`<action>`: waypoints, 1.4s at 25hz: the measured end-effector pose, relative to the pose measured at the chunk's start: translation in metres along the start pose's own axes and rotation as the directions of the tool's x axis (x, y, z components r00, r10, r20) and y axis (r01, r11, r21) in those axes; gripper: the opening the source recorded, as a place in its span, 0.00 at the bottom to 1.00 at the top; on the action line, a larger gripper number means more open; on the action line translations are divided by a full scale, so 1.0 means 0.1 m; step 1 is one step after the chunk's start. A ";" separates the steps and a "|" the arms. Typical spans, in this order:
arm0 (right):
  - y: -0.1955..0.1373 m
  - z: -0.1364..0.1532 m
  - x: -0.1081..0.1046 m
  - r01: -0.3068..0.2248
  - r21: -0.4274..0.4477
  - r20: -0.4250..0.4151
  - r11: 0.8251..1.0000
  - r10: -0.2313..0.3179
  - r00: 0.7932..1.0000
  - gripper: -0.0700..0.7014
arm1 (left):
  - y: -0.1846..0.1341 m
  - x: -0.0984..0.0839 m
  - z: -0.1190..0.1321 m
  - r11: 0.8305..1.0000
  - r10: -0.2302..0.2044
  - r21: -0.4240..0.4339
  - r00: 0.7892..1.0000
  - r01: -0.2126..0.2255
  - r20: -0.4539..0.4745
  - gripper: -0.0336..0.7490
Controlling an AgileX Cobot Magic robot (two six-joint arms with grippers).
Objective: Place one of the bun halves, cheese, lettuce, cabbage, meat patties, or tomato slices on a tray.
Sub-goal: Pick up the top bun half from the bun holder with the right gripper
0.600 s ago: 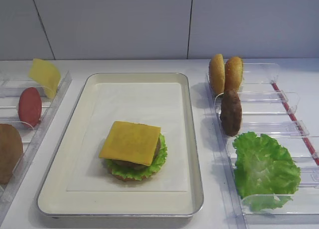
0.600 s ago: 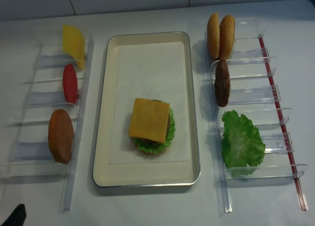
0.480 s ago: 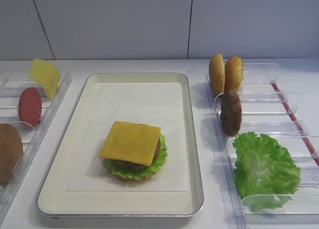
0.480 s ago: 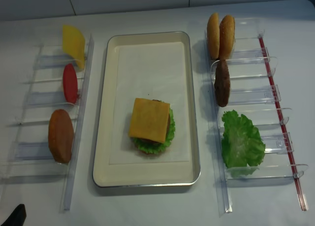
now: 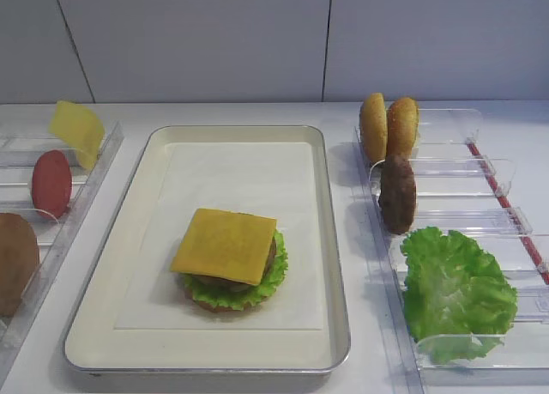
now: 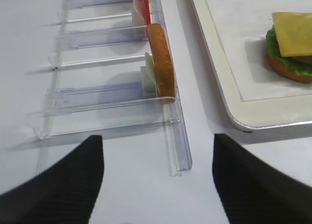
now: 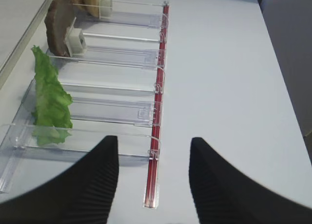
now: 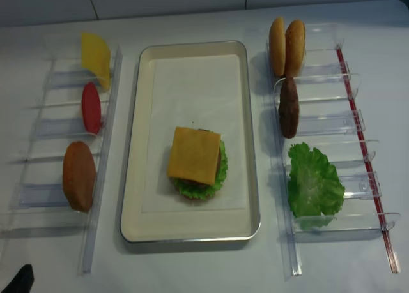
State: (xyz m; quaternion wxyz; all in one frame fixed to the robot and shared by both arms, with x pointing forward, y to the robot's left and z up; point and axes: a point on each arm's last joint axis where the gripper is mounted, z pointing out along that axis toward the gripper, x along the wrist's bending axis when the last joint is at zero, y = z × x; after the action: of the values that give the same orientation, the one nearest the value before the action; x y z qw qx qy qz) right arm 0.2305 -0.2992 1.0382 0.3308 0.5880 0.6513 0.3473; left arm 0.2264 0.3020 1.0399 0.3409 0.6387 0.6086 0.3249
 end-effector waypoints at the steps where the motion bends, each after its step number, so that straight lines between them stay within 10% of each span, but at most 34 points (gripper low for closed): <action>1: 0.01 0.01 0.00 0.002 0.009 0.000 1.000 -0.002 1.000 0.57 | 0.00 0.00 0.00 1.000 0.000 0.000 1.000 0.000 0.000 0.60; 22: 1.04 0.24 0.09 0.068 0.152 -0.148 0.986 -0.046 0.988 0.69 | 0.00 0.00 0.00 1.000 0.000 0.000 1.000 0.000 0.000 0.60; 35: 1.73 0.74 0.31 0.145 0.224 -0.420 0.964 -0.039 0.907 0.69 | 0.00 0.00 0.00 1.000 0.000 0.000 1.000 0.000 0.000 0.60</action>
State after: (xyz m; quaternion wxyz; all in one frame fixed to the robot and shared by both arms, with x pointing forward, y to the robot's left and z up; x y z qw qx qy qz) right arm 0.3830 -0.2523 1.1431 0.1255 0.5069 0.7720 0.3625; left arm 0.2264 0.3020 1.0399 0.3409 0.6387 0.6086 0.3249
